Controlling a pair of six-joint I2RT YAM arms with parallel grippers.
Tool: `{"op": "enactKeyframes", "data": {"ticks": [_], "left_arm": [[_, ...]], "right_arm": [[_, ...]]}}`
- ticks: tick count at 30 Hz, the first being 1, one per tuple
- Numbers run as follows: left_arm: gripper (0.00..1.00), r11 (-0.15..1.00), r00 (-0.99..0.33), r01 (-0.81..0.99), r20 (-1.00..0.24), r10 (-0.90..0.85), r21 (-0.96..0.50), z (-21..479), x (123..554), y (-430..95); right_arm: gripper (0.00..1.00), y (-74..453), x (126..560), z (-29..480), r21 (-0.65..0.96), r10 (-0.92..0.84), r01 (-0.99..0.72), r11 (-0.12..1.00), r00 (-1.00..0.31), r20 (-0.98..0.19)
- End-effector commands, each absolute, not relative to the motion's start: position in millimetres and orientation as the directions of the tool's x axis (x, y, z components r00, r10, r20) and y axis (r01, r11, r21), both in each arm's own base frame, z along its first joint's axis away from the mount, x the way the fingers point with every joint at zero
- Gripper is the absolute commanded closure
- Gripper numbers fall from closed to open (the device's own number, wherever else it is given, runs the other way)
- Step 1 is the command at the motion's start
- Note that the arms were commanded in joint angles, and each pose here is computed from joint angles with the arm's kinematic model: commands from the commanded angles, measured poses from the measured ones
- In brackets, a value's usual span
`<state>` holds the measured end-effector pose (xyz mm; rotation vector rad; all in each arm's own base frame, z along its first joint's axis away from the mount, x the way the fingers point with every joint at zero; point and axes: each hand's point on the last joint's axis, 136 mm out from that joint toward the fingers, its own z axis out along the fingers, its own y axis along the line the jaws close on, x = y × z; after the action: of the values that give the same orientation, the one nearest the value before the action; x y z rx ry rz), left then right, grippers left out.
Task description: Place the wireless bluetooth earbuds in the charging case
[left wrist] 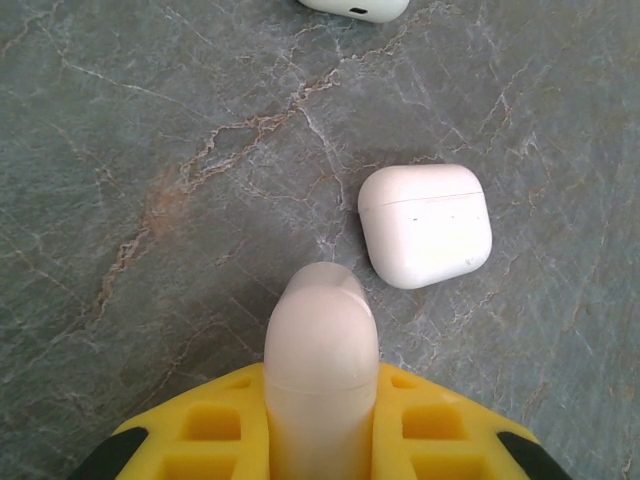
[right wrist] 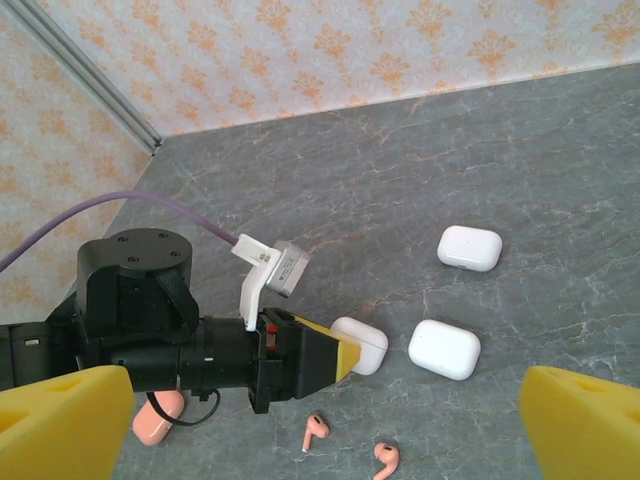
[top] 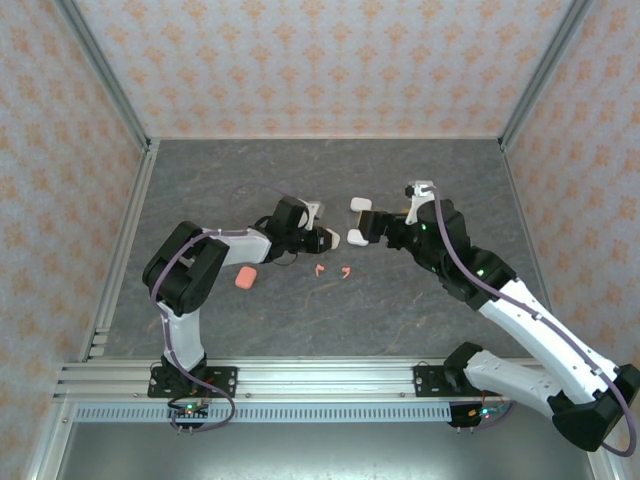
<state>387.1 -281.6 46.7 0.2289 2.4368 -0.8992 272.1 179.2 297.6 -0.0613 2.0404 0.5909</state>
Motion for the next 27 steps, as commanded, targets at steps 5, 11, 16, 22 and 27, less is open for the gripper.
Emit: {"op": "enactKeyframes", "data": {"ticks": [5,11,16,22,27], "left_arm": [[0.60,0.771,-0.841,0.303,-0.537,-0.060,-0.561,44.7,398.5,-274.9],[0.49,0.794,-0.810,0.299,-0.581,-0.082,-0.529,62.3,400.5,-258.7],[0.43,0.810,-0.764,0.303,-0.636,-0.108,-0.502,95.0,399.9,-232.4],[0.37,0.839,-0.715,0.268,-0.682,-0.157,-0.474,132.1,391.7,-185.6],[0.29,0.849,-0.673,0.146,-0.680,-0.292,-0.508,149.0,385.0,-128.4]], "right_arm": [[0.01,161.2,271.4,299.4,0.425,0.290,-0.211,0.880,-0.469,-0.834],[0.01,165.2,269.0,291.5,0.417,0.265,-0.229,0.880,-0.492,-0.829],[0.03,184.2,268.1,276.1,0.428,0.215,-0.275,0.861,-0.566,-0.796],[0.09,220.6,271.3,246.7,0.442,0.116,-0.327,0.835,-0.680,-0.724],[0.10,271.6,270.9,218.3,0.372,-0.051,-0.411,0.833,-0.724,-0.688]]}}
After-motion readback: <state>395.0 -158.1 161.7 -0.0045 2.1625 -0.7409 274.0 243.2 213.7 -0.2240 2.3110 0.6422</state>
